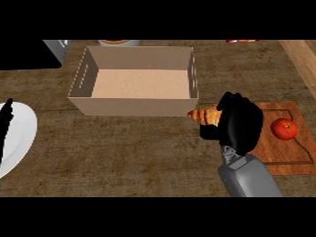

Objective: Pick the croissant from the cutting board and place it in the cardboard box

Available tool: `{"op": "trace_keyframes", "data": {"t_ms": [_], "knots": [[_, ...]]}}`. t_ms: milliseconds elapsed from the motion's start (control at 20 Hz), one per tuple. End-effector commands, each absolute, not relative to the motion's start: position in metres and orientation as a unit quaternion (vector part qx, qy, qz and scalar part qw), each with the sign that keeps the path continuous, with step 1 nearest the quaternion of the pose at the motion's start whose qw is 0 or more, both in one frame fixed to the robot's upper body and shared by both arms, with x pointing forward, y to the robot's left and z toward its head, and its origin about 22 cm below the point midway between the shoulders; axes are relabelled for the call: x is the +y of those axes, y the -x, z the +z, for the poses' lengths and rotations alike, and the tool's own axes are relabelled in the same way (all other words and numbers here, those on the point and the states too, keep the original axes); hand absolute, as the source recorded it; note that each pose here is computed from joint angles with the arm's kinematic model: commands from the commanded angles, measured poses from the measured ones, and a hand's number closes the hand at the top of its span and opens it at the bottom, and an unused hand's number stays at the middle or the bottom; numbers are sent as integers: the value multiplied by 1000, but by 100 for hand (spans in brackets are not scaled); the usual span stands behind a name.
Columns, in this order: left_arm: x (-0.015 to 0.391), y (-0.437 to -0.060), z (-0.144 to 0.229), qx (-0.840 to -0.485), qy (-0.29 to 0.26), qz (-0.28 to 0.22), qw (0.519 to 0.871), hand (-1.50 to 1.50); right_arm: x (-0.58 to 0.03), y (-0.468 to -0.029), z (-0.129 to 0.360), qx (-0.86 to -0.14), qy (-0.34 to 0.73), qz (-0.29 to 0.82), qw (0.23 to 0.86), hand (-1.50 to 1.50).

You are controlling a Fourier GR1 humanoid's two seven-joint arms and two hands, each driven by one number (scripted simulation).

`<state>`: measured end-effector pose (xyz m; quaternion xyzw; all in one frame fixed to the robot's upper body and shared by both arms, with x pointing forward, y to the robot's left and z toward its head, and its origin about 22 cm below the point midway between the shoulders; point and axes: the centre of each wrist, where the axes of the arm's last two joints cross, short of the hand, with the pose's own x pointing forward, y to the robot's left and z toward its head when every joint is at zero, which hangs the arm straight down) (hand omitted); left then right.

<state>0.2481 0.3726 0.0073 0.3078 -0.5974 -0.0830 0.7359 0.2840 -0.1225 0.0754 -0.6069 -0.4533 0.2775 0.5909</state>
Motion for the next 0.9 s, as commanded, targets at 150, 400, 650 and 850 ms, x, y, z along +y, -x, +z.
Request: {"op": "trace_keyframes", "data": {"t_ms": [150,400,650,850], "knots": [[368,-263,11,-615,-295,-99,725,0,-40,-225,132,-497,643,219,540,150],[339,-274,21,-629,-282,-113,716,0,-22,-265,159,-530,607,194,559,150],[362,-273,24,-627,-282,-114,717,0,-24,-300,192,-557,584,138,574,150],[348,-280,31,-630,-277,-120,715,0,-25,-326,213,-566,564,111,590,150]]}}
